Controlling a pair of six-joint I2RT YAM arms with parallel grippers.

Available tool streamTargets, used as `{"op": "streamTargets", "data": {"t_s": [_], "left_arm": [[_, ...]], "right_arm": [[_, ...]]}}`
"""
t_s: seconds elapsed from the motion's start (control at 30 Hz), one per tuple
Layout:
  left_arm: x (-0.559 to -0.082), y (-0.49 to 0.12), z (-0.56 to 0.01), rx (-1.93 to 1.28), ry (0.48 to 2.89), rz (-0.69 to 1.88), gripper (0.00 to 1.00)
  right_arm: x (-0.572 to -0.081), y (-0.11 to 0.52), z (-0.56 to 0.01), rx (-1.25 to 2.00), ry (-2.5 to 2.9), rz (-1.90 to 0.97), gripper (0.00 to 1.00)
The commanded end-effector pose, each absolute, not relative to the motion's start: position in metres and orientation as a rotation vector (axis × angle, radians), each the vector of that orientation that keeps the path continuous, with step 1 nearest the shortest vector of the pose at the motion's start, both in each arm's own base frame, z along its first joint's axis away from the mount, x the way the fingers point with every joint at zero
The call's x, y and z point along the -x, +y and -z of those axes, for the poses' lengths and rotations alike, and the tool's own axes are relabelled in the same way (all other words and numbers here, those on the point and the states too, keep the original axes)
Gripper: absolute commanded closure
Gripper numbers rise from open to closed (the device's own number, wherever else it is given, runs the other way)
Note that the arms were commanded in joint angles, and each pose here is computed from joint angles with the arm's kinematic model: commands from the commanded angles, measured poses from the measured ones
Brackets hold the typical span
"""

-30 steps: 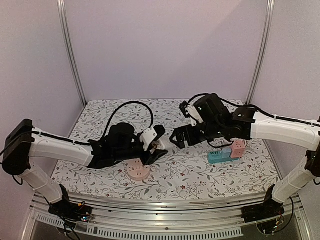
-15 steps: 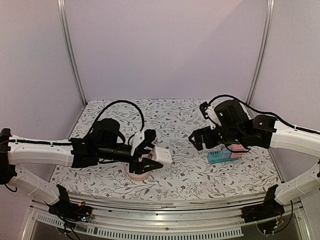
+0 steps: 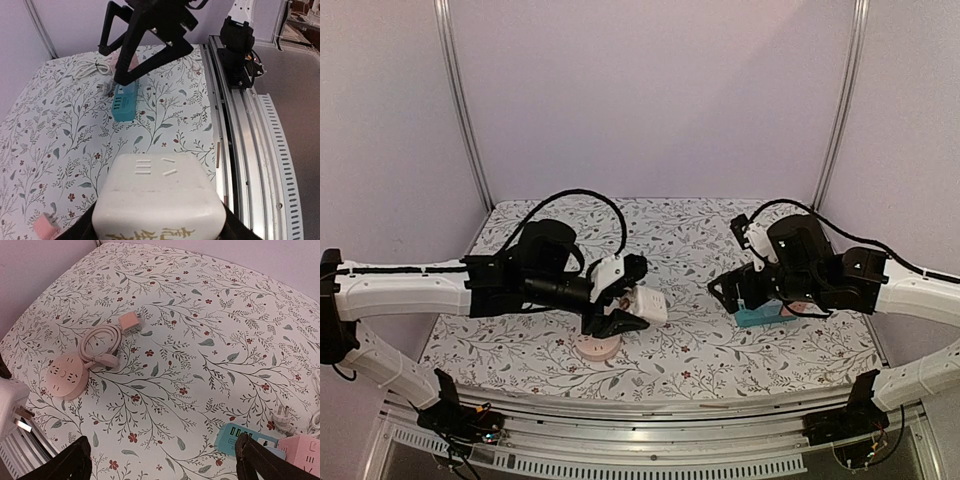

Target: Insert the plug

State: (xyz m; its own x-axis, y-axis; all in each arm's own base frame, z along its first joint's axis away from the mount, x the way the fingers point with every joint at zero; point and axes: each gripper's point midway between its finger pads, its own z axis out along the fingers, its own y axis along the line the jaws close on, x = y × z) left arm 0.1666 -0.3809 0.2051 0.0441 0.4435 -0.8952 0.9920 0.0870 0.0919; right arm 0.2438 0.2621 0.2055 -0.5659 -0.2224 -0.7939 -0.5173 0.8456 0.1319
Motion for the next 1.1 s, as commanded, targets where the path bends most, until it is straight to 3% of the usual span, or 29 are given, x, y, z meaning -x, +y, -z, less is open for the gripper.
{"op": "streamTargets", "data": {"t_s": [0.0, 0.47, 0.7, 0.83, 1.07], "left_arm": [[-0.189, -0.376, -0.2, -1.456, 1.62, 0.685, 1.0], [-0.23, -0.351, -0.169, -1.027, 2.18, 0.519, 1.0], [-0.239, -0.33, -0.154, -0.913, 2.27, 0.384, 1.0], [-0.256, -0.3, -0.157, -0.689, 2.341, 0.205, 1.0], [-0.256, -0.267, -0.155, -0.328, 2.394, 0.191, 1.0]], "right_arm": [[-0.242, 0.259, -0.207, 0.545, 2.148, -0.461, 0.01], [-0.24, 0.256, -0.203, 0.532, 2.146, -0.466, 0.01], [-0.241, 0.257, -0.2, 0.53, 2.158, -0.46, 0.01], [-0.242, 0.258, -0.197, 0.532, 2.166, -0.459, 0.01], [-0.244, 0.262, -0.191, 0.532, 2.186, -0.45, 0.01]]}}
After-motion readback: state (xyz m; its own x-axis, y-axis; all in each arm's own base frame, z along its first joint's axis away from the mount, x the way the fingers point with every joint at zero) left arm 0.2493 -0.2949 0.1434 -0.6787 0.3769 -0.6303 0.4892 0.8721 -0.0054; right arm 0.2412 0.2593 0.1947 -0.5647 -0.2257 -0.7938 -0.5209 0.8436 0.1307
